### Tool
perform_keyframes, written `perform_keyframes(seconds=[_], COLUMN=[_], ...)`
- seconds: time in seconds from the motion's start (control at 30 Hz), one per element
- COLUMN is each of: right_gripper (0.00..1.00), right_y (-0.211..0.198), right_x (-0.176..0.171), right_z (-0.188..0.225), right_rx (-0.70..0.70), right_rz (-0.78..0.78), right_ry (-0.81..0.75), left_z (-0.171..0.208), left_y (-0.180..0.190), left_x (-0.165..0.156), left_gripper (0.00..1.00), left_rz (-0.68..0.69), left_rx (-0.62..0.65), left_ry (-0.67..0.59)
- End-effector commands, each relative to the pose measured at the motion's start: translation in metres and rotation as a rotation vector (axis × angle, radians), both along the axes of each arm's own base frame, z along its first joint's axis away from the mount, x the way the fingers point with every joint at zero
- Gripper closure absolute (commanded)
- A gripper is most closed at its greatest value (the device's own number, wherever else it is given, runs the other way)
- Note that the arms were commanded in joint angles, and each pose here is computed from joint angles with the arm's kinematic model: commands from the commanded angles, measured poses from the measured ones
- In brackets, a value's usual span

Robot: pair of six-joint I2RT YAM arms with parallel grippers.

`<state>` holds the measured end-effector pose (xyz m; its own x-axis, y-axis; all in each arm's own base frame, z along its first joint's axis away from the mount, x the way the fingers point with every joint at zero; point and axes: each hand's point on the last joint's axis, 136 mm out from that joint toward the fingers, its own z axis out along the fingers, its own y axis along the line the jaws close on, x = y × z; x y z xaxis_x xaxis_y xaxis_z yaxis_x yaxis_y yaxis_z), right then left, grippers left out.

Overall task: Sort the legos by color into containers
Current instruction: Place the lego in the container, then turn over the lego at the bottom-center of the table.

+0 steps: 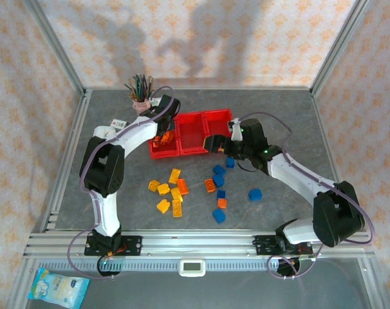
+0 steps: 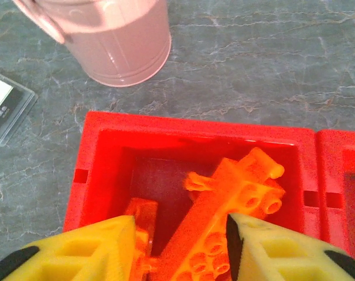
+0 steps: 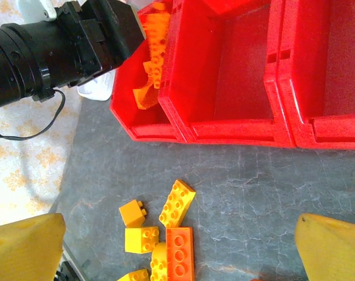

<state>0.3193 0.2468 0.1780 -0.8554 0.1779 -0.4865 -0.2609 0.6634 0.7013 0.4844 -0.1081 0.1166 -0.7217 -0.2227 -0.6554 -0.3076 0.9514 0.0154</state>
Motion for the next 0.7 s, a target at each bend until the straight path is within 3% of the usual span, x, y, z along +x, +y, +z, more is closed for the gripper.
perform_keyframes(seconds=[0.0, 0.1, 0.27, 0.67], right_gripper=[0.0, 0.0, 0.0, 0.0], right_y=[0.004, 0.003, -0.01, -0.053], right_x=[0.006, 0.005, 0.001, -0.025], right_z=[0.017, 0.016, 0.0, -0.06], right_rx=[0.014, 0.02, -0.007, -0.127], right_rz=[0.004, 0.006, -0.028, -0.119], right_ry=[-0.045, -0.037, -0.005, 0.114], left_z=[0.043, 0.059, 0.078, 0.029], left_y=[-0.001, -0.001, -0.031, -0.134], left_x=[-0.002, -0.014, -0.048, -0.156], left_gripper=[0.49, 0.49, 0.48, 0.4], left_rz=[-0.016, -0.016, -0.084, -0.248], left_rx=[-0.028, -0.055, -0.166, -0.342], left_ry=[-0.065, -0.081, -0.139, -0.023])
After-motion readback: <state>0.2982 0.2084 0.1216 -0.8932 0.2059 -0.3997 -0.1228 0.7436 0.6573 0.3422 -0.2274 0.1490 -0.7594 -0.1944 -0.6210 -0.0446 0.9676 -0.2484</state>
